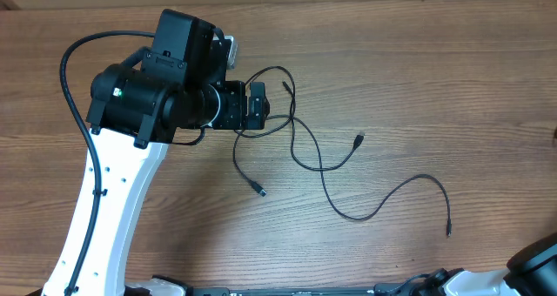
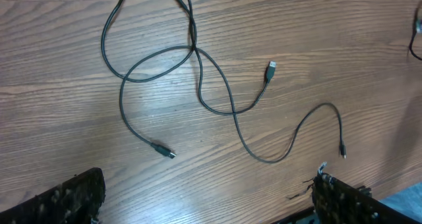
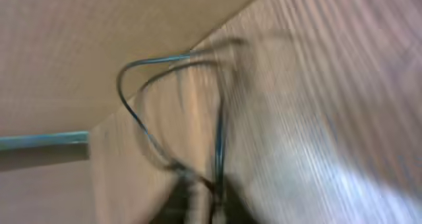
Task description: Untangle cables
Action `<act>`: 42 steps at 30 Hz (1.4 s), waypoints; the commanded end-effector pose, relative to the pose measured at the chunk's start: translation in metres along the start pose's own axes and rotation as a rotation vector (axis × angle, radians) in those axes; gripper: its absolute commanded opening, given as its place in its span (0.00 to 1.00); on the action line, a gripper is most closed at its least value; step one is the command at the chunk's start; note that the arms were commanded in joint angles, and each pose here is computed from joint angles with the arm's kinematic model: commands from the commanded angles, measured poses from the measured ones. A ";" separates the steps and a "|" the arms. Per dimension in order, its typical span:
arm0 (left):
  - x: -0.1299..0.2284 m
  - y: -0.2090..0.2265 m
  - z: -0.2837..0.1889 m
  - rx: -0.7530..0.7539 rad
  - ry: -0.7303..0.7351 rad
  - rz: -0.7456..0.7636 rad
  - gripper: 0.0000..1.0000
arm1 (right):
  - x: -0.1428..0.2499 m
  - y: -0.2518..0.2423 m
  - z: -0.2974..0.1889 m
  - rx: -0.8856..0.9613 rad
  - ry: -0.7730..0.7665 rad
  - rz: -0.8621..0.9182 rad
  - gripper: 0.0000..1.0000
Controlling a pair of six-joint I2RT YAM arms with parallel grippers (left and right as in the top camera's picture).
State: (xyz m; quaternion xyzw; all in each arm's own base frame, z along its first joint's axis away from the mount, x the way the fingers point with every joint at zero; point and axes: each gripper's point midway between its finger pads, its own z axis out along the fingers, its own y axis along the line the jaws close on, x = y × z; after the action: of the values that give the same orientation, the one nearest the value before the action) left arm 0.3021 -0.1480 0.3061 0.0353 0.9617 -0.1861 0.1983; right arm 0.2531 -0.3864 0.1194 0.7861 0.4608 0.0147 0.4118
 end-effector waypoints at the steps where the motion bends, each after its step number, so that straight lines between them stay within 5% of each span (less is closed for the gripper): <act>1: -0.002 0.002 0.000 -0.007 -0.003 0.010 0.99 | -0.017 -0.003 -0.001 0.041 -0.096 -0.078 0.68; 2: -0.002 0.002 0.001 -0.007 -0.003 0.011 0.99 | -0.020 -0.004 -0.001 0.048 -0.113 -0.089 0.88; 4: -0.002 0.002 0.000 -0.007 -0.003 0.010 0.99 | -0.023 -0.004 -0.002 0.050 -0.127 -0.114 1.00; 16: -0.002 0.002 0.000 -0.007 -0.003 0.010 1.00 | 0.039 0.028 -0.022 -0.161 0.219 -0.271 1.00; 25: -0.002 0.002 0.000 -0.007 -0.003 0.010 1.00 | 0.164 0.047 -0.099 -0.362 0.750 -0.408 1.00; 37: -0.002 0.002 0.001 -0.007 -0.003 0.011 1.00 | 0.348 -0.052 -0.212 -0.264 1.202 -1.153 1.00; 42: -0.002 0.002 0.000 -0.007 -0.003 0.010 1.00 | 0.407 -0.060 -0.251 -0.417 1.172 -1.424 1.00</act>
State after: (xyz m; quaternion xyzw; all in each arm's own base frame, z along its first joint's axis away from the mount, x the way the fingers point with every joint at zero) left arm 0.3021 -0.1480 0.3061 0.0353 0.9617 -0.1861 0.1983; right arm 0.3421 0.0679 0.1019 0.1629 0.9368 0.2790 0.1341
